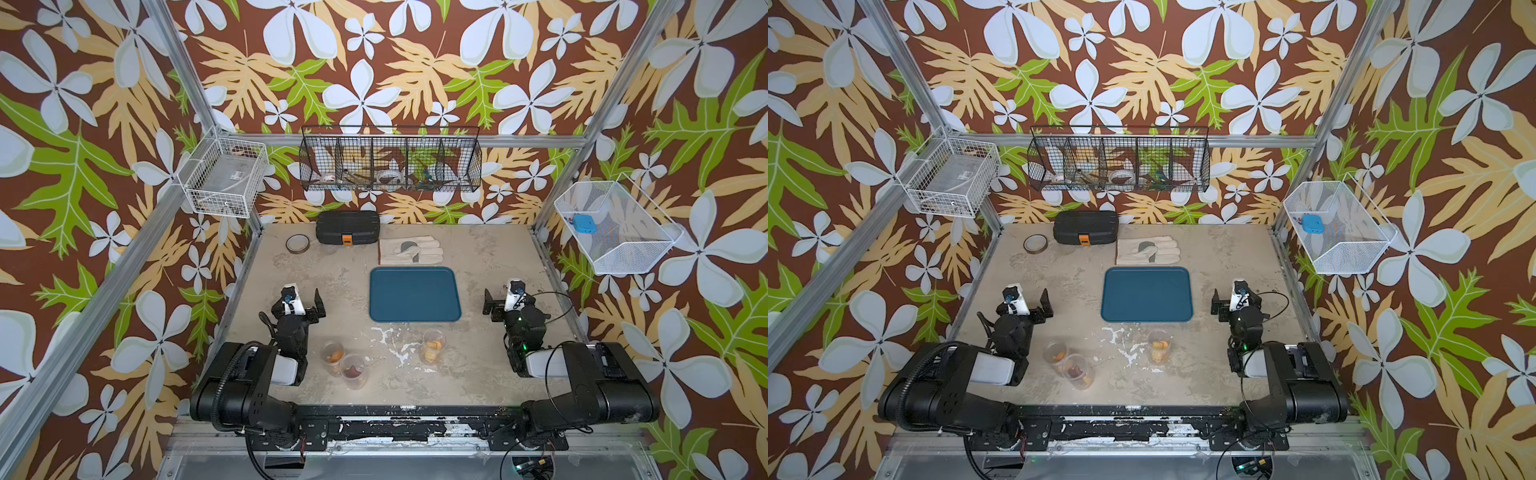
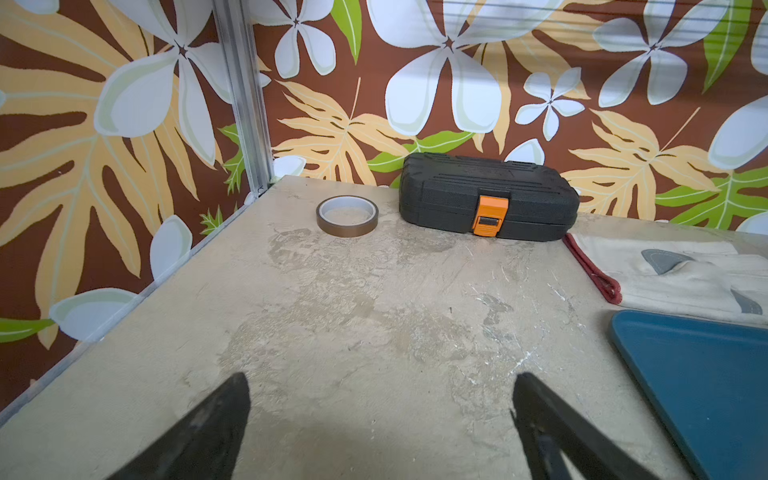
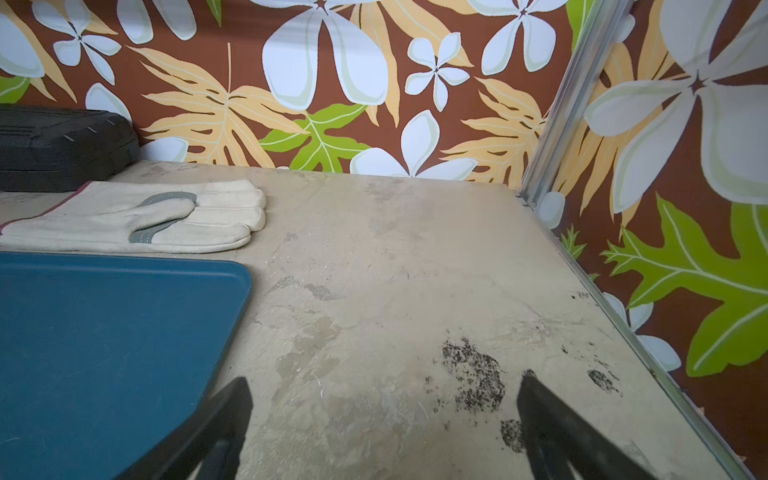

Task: Pour the cookies out of the jar
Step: Pick up the jar from the center of the board.

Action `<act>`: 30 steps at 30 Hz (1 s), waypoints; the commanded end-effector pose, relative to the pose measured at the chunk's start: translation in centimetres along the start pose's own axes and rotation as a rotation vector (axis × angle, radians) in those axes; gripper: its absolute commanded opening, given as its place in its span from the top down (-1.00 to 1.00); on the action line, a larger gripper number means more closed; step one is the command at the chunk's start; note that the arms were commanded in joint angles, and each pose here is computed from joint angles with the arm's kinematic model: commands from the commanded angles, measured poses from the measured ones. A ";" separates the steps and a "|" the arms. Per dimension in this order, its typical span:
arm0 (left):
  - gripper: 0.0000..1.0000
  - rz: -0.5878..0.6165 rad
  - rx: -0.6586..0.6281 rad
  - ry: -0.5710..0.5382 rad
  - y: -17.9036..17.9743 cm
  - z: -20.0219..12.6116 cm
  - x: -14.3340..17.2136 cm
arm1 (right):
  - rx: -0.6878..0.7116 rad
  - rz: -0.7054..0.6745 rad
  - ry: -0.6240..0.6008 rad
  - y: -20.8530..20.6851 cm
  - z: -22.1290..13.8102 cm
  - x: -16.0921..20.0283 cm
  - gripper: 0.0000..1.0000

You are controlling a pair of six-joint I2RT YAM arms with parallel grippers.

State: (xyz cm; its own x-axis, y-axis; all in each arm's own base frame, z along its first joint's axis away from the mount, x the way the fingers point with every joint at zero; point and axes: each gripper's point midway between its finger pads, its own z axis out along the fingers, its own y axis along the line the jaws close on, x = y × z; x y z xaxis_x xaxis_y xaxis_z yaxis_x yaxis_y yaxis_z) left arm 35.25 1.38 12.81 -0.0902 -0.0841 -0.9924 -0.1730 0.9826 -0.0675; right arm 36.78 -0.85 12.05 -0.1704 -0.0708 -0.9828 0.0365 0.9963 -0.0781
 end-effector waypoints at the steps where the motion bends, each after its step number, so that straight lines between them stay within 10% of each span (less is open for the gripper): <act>1: -0.99 -0.009 0.006 -0.030 -0.1 0.0 -0.8 | 0.014 0.002 -0.010 -0.2 0.1 -0.3 -0.99; 25: -1.00 -0.012 -0.020 -0.041 0.3 0.1 -1.3 | 0.000 0.010 -0.008 -0.1 0.0 -0.3 -1.00; 30: -0.99 -0.013 -0.153 0.102 1.4 3.0 -2.2 | 0.067 0.029 0.053 -1.5 1.5 -3.0 -0.99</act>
State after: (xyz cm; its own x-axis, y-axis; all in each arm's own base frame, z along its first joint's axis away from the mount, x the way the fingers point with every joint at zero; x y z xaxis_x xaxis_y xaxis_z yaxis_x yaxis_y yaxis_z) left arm 37.55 2.08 16.50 -0.0433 -0.0963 -0.9944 -0.2230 0.9712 -0.0843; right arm 38.47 -1.38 15.05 -0.1491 -0.0630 -0.9868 0.0622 0.9954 -0.0729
